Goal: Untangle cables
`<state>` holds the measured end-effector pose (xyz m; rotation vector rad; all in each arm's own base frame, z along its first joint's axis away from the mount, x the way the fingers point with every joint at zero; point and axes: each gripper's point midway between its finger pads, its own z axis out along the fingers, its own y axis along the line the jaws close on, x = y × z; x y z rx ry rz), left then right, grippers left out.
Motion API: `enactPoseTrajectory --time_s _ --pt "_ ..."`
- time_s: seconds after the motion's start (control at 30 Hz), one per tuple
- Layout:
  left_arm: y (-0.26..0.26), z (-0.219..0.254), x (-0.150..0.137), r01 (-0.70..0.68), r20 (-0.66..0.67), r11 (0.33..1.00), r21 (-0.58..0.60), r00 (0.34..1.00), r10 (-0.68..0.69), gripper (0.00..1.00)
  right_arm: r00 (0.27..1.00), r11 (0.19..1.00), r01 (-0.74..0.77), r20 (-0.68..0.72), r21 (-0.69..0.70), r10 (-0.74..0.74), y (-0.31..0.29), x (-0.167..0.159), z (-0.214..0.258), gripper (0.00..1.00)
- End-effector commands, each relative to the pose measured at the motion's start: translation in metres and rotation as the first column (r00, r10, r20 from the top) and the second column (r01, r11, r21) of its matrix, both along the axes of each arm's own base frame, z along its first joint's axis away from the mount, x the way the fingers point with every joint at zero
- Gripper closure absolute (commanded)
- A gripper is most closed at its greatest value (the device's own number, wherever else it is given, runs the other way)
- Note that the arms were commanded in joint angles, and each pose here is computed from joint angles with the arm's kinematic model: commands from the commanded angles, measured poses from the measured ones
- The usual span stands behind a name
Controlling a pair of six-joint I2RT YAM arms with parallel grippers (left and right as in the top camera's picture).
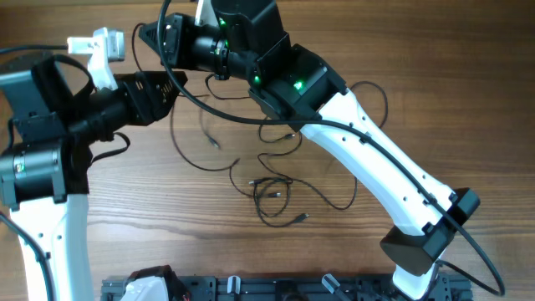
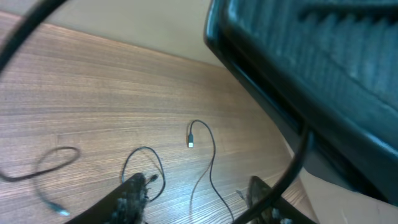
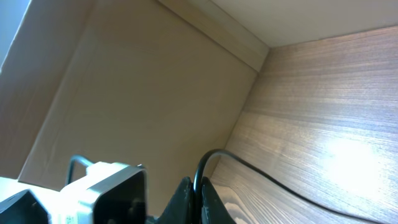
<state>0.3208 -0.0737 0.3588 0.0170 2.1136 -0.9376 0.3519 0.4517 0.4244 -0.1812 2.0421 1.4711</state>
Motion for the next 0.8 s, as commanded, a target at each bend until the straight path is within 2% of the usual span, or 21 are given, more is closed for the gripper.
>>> enactPoseTrajectory --time_s 0.0,0.03,0.13,0.2,0.23,0.3,0.33,0.37,0.43,0.6,0.63,0.77 --pt "-0.006 0.005 0.0 0.037 0.016 0.999 -0.019 0.999 -0.036 0.58 1.0 1.0 -0.019 -0.001 0.021 0.019 0.0 -0.003 0.006 0.96" --pt "-0.006 0.005 0.0 0.037 0.017 0.999 -0.019 0.999 -0.037 0.64 1.0 1.0 -0.019 0.003 0.025 0.019 0.0 -0.002 0.008 0.96" --pt "-0.007 0.006 -0.001 0.041 0.015 0.999 -0.026 0.999 -0.041 0.74 1.0 1.0 -0.012 0.006 0.027 0.012 -0.002 0.001 0.008 0.96" --pt "-0.007 0.007 -0.001 0.041 0.02 0.999 -0.025 0.999 -0.041 0.92 1.0 1.0 -0.004 -0.003 0.02 0.004 -0.005 0.004 0.006 0.96" --pt "-0.007 0.007 -0.001 0.041 0.022 0.999 -0.025 0.999 -0.041 0.96 1.0 1.0 -0.005 -0.007 0.014 0.005 -0.005 0.004 0.004 0.96" --pt "-0.007 0.013 0.0 0.03 0.032 0.999 -0.042 0.999 -0.028 0.96 1.0 1.0 -0.006 -0.006 -0.012 0.006 -0.007 0.004 -0.002 0.95" --pt "-0.006 0.023 0.002 0.015 0.058 0.998 -0.061 0.998 -0.012 0.96 1.0 0.999 -0.008 0.02 -0.039 0.009 -0.01 0.006 -0.005 0.85" --pt "-0.006 0.042 0.002 0.001 0.112 0.996 -0.089 0.994 0.009 0.96 1.0 0.997 0.0 0.008 -0.079 0.001 -0.017 0.01 -0.015 0.66" --pt "-0.005 0.073 0.001 -0.019 0.206 0.992 -0.128 0.977 0.045 0.96 0.999 0.993 0.025 -0.033 -0.118 -0.029 -0.031 0.02 -0.028 0.53" --pt "0.019 0.125 0.014 -0.174 0.351 0.961 -0.215 0.905 0.242 0.96 0.985 0.965 0.141 -0.07 -0.22 -0.16 -0.106 0.053 -0.038 0.46" --pt "0.02 0.143 0.016 -0.162 0.397 0.953 -0.255 0.881 0.256 0.96 0.978 0.953 0.169 -0.074 -0.251 -0.193 -0.129 0.057 -0.039 0.41" --pt "0.023 0.196 0.023 -0.078 0.493 0.901 -0.428 0.815 0.304 0.96 0.957 0.906 0.195 -0.127 -0.376 -0.259 -0.183 0.059 -0.062 0.38"
